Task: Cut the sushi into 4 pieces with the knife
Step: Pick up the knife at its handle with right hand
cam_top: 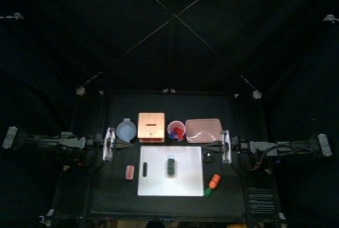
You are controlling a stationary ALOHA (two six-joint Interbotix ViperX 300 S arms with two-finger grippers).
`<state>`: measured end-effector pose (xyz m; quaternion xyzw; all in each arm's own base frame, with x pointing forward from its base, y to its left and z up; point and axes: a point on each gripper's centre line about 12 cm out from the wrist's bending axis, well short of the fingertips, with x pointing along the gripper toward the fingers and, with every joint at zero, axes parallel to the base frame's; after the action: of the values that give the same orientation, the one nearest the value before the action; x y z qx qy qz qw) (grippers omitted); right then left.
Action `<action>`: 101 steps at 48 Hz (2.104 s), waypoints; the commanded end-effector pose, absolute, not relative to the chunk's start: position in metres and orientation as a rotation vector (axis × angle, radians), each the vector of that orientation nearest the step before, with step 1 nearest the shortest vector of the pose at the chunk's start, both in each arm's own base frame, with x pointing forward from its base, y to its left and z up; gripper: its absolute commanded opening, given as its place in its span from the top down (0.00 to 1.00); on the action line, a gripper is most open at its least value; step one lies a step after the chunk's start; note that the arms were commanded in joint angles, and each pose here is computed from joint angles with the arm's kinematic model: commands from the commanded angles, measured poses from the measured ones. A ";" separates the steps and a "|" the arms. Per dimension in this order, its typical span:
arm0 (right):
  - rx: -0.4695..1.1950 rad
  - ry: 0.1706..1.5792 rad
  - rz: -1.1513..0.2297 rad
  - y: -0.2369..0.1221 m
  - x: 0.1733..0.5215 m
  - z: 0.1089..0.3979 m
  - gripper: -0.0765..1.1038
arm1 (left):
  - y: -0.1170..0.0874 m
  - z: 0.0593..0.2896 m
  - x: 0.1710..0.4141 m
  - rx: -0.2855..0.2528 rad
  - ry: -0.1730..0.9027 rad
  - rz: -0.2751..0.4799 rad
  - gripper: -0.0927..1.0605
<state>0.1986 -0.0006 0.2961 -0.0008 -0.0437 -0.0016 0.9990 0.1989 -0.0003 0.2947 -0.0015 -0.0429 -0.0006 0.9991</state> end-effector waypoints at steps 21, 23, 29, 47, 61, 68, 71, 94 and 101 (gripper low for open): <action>0.116 -0.023 -0.119 -0.030 0.280 0.339 0.89 | 0.001 0.292 0.210 -0.007 -0.241 0.004 0.94; 0.119 0.023 -0.117 -0.030 0.290 0.338 0.89 | 0.001 0.290 0.212 -0.007 -0.229 0.005 0.94; 0.127 0.167 -0.108 -0.030 0.312 0.337 0.84 | 0.003 0.287 0.219 -0.026 -0.204 0.017 0.94; 0.072 0.522 -0.097 -0.032 0.338 0.321 0.21 | 0.007 0.282 0.222 -0.076 -0.183 0.047 0.94; -0.086 0.713 -0.129 -0.045 0.356 0.308 0.06 | 0.009 0.280 0.221 -0.075 -0.178 0.057 0.94; -0.117 0.774 -0.147 -0.051 0.364 0.301 0.06 | 0.010 0.278 0.221 -0.073 -0.174 0.061 0.94; -0.124 0.799 -0.157 -0.055 0.366 0.298 0.06 | 0.011 0.278 0.221 -0.073 -0.174 0.065 0.94; -0.208 1.089 -0.226 -0.079 0.384 0.267 0.07 | 0.011 0.275 0.220 -0.073 -0.166 0.065 0.94; -0.224 1.184 -0.243 -0.084 0.391 0.259 0.07 | 0.011 0.274 0.220 -0.073 -0.163 0.065 0.94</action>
<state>0.3880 -0.0803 0.2447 -0.1026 0.5598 -0.1048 0.8156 0.2183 0.0098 0.2698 -0.0365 -0.0738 0.0309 0.9961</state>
